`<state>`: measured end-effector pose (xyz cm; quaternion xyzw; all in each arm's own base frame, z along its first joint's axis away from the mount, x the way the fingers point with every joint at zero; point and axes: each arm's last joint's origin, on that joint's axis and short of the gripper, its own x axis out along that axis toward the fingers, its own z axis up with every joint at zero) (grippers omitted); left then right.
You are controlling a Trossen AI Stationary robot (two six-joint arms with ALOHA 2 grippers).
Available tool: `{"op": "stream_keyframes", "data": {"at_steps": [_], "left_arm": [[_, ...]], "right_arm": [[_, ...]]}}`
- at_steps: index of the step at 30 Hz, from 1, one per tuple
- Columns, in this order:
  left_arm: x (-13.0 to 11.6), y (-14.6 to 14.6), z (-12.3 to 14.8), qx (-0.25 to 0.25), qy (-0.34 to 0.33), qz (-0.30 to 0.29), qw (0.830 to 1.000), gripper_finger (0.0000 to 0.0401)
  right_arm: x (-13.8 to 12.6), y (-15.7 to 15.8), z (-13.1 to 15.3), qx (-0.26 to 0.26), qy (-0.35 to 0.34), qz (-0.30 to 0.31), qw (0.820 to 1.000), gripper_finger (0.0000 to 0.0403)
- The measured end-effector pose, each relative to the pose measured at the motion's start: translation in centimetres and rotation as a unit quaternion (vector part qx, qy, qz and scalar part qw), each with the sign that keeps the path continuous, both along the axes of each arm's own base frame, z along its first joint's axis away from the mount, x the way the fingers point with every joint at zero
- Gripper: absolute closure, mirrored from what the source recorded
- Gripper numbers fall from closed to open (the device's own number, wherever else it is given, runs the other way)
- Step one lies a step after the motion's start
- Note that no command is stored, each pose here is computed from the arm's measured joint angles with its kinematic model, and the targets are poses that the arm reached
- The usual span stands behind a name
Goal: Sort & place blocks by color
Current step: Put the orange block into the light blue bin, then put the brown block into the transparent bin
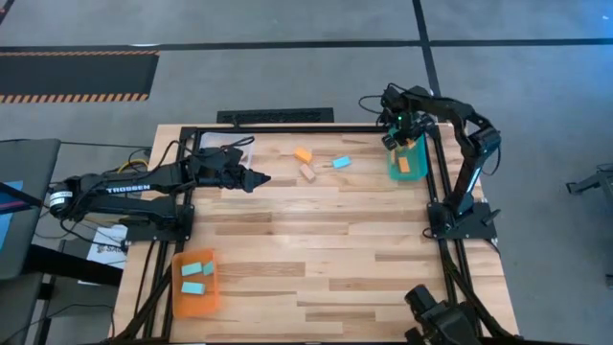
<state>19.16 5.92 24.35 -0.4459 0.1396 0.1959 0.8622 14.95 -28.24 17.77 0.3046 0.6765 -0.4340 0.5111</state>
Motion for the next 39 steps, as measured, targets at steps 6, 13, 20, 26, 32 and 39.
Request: {"op": "stream_keyframes", "data": {"at_steps": [6, 13, 20, 26, 32, 39], "left_arm": [[0.0, 0.0, 0.0, -0.001, 0.0, 0.001, 1.0, 0.0187], [0.0, 0.0, 0.0, 0.001, 0.001, 0.005, 1.0, 0.0187], [0.0, 0.0, 0.0, 0.002, 0.001, 0.004, 1.0, 0.0187], [0.0, 0.0, 0.0, 0.008, 0.003, 0.001, 1.0, 0.0187], [0.0, -0.1, 0.0, 0.029, 0.009, -0.028, 0.999, 0.0187], [-0.1, -0.1, -0.2, 0.055, 0.025, -0.039, 0.997, 0.0187]], "right_arm": [[-1.3, -0.9, -0.1, -0.004, -0.027, -0.034, 0.999, 0.0268], [-1.1, -1.2, -0.1, -0.012, -0.052, -0.037, 0.998, 0.0239], [-0.9, -1.3, -0.1, -0.011, -0.07, -0.037, 0.997, 0.0166], [-0.8, -1.5, 0.7, -0.004, -0.074, -0.025, 0.997, 0.0144], [-0.2, -1.5, 4.0, -0.011, -0.088, -0.018, 0.996, 0.0143], [1.8, 1.3, 9.3, -0.086, -0.169, 0.02, 0.982, 0.0143]]}}
